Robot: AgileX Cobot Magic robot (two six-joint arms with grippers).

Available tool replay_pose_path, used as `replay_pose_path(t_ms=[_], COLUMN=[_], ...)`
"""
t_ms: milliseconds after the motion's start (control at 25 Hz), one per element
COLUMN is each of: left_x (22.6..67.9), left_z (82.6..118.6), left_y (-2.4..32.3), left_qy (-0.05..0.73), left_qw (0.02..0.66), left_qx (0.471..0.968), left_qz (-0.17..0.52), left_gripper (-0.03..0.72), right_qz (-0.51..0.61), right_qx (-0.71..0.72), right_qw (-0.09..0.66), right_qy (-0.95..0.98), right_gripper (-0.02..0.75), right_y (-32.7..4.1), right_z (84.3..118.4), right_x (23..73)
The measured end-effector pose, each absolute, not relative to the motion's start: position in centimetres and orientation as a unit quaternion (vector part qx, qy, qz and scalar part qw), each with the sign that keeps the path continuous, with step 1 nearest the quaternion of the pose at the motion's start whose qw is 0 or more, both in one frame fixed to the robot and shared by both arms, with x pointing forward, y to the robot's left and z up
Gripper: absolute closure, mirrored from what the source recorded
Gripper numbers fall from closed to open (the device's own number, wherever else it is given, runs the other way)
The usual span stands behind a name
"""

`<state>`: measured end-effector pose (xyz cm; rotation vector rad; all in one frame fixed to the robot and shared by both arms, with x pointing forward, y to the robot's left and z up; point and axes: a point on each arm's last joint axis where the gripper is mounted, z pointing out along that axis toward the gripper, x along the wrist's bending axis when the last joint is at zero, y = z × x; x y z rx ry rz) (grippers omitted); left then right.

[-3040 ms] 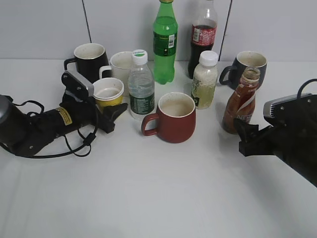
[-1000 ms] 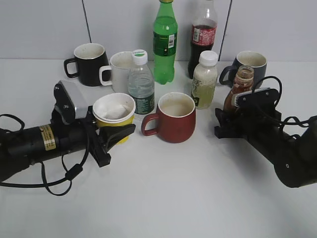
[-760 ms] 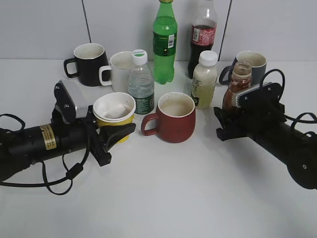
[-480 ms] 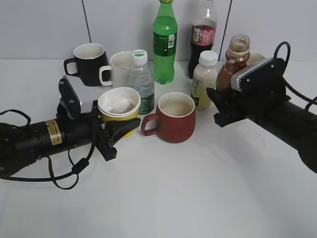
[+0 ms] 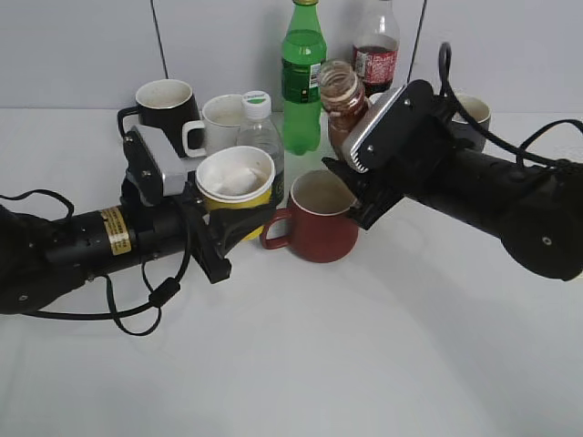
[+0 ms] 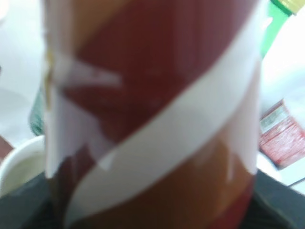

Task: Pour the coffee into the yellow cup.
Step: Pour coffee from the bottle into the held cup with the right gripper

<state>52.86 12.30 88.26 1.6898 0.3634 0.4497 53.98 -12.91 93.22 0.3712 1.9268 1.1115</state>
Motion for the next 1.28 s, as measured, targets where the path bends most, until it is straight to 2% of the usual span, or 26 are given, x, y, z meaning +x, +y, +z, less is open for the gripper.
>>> replay_pose_path(t_ms=[400, 720, 1280], left_x=[52.3, 51.6, 50.7], left_z=[88.3, 88.2, 89.7], left_y=[11.2, 10.2, 10.0], left_qy=[0.157, 0.146, 0.099], left_qw=[0.634, 0.631, 0.62], left_qx=[0.736, 0.744, 0.762], left_qz=[0.175, 0.163, 0.159], left_gripper=[0.357, 0.357, 0.357], right_qz=[0.383, 0.327, 0.277], right_qx=[-0.006, -0.096, -0.147], right_qw=[0.498, 0.536, 0.576], right_qy=[0.778, 0.773, 0.754], right_gripper=[0.234, 0.234, 0.234], right_y=[-10.6, -10.5, -10.7], right_z=[94.6, 94.6, 94.8], right_x=[54.4, 54.3, 54.5])
